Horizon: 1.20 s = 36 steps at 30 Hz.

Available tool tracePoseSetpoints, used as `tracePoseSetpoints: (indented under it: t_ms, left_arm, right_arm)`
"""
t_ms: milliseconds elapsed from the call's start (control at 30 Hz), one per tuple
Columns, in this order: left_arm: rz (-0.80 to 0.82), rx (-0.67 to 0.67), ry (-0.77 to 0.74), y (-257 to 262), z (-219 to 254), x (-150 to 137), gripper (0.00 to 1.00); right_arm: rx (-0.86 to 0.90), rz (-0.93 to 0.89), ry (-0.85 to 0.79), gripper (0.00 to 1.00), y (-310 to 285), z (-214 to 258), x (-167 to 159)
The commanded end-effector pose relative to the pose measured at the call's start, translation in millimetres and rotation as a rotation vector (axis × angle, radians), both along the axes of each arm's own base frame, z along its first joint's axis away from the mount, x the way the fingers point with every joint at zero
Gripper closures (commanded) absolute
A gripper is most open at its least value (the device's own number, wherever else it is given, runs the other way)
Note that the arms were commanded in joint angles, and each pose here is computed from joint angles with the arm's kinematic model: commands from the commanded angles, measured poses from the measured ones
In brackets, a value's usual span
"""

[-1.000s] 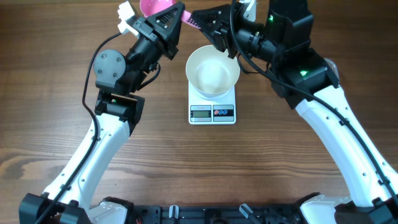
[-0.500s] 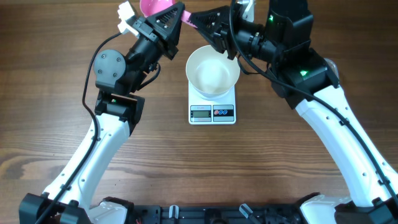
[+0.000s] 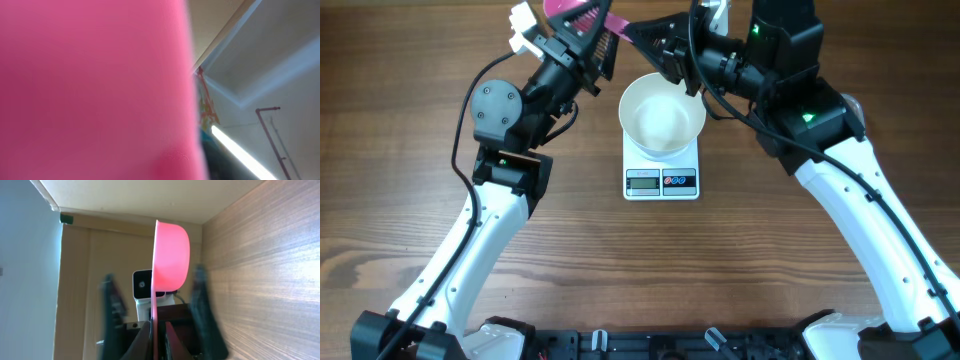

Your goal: Scoop item into bowl and weigh 150g on scale

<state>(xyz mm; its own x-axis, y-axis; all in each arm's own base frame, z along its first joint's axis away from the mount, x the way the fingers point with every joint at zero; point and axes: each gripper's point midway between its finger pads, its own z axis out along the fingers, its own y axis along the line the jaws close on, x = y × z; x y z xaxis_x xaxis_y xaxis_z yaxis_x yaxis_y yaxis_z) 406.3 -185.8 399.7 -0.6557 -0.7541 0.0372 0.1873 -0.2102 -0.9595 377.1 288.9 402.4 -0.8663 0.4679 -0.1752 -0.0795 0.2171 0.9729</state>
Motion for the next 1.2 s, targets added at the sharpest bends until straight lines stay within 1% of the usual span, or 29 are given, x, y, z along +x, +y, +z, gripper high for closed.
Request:
tracePoseSetpoints:
  t_ms: [0, 33, 133, 233, 267, 367, 433, 500, 600, 633, 667, 767, 867, 1000, 1033, 1100, 1133, 1167]
  left_arm:
    - [-0.017, 0.015, -0.021, -4.3, 3.4, -3.5, 0.02]
    - [-0.014, 0.039, -0.041, -5.1, 3.2, -4.1, 0.0]
    - [-0.03, 0.108, -0.052, -10.1, -5.9, -5.5, 0.0]
    - [-0.086, 0.157, 0.05, -18.1, -33.3, -6.0, 0.0]
    - [-0.103, 0.201, 0.062, -21.2, -43.4, -7.5, 0.0]
    - [-0.16, 0.33, 0.009, -30.1, -58.7, -16.3, 0.0]
    - [-0.2, 0.393, -0.062, -35.7, -60.3, -23.8, 0.0]
    - [-0.211, 0.427, -0.093, -37.6, -62.3, -26.4, 0.0]
    - [-0.216, 0.473, -0.09, -37.8, -72.3, -26.7, 0.0]
    - [-0.226, 0.491, -0.105, -39.0, -74.2, -28.5, 0.0]
    - [-0.27, 0.522, -0.157, -43.7, -74.6, -36.2, 0.0]
    - [-0.34, 0.539, -0.21, -50.0, -74.5, -48.1, 0.0]
    - [-0.353, 0.541, -0.179, -49.8, -80.7, -48.9, 0.0]
    - [-0.344, 0.546, -0.153, -43.9, -85.3, -45.5, 0.0]
    - [-0.336, 0.565, -0.165, -41.3, -87.1, -44.0, 0.0]
    - [-0.319, 0.642, -0.224, -36.5, -94.2, -42.0, 0.1]
    - [-0.317, 0.673, -0.232, -34.2, -99.7, -41.4, 0.12]
    - [-0.318, 0.7, -0.225, -31.2, -106.7, -41.0, 0.13]
  right_arm:
    - [-0.055, -0.07, -0.101, 0.95, -6.9, 5.9, 13.1]
    - [-0.084, -0.108, -0.14, 0.95, -14.6, 6.9, 19.8]
    - [-0.118, -0.162, -0.187, 0.96, -33.7, 9.8, 31.1]
    - [-0.147, -0.222, -0.205, 0.95, -61.4, 9.0, 46.2]
    - [-0.153, -0.25, -0.197, 0.95, -74.0, 7.6, 52.4]
    - [-0.188, -0.323, -0.199, 0.95, -108.0, 3.7, 67.2]
    - [-0.221, -0.373, -0.218, 0.95, -128.9, 3.0, 75.8]
    - [-0.237, -0.409, -0.221, 0.95, -143.8, 2.4, 81.0]
    - [-0.266, -0.432, -0.235, 0.96, -157.9, 1.2, 84.7]
    - [-0.28, -0.441, -0.238, 0.95, -164.0, 0.3, 85.4]
    - [-0.303, -0.459, -0.24, 0.95, -175.9, -1.0, 85.8]
    - [-0.358, -0.485, -0.265, 0.95, -194.5, -0.1, 83.6]
    - [-0.474, -0.531, -0.27, 0.96, -214.9, -1.6, 72.9]
    - [-0.718, -0.586, -0.237, 0.95, -243.8, -3.3, 50.1]
    - [-0.781, -0.583, -0.226, 0.95, -249.7, -3.2, 42.4]
    - [-0.85, -0.568, -0.209, 0.95, -255.3, -4.1, 32.6]
    - [-0.89, -0.559, -0.195, 0.95, -258.8, -5.9, 26.8]
    - [-0.921, -0.556, -0.181, 0.95, -262.2, -8.4, 22.7]
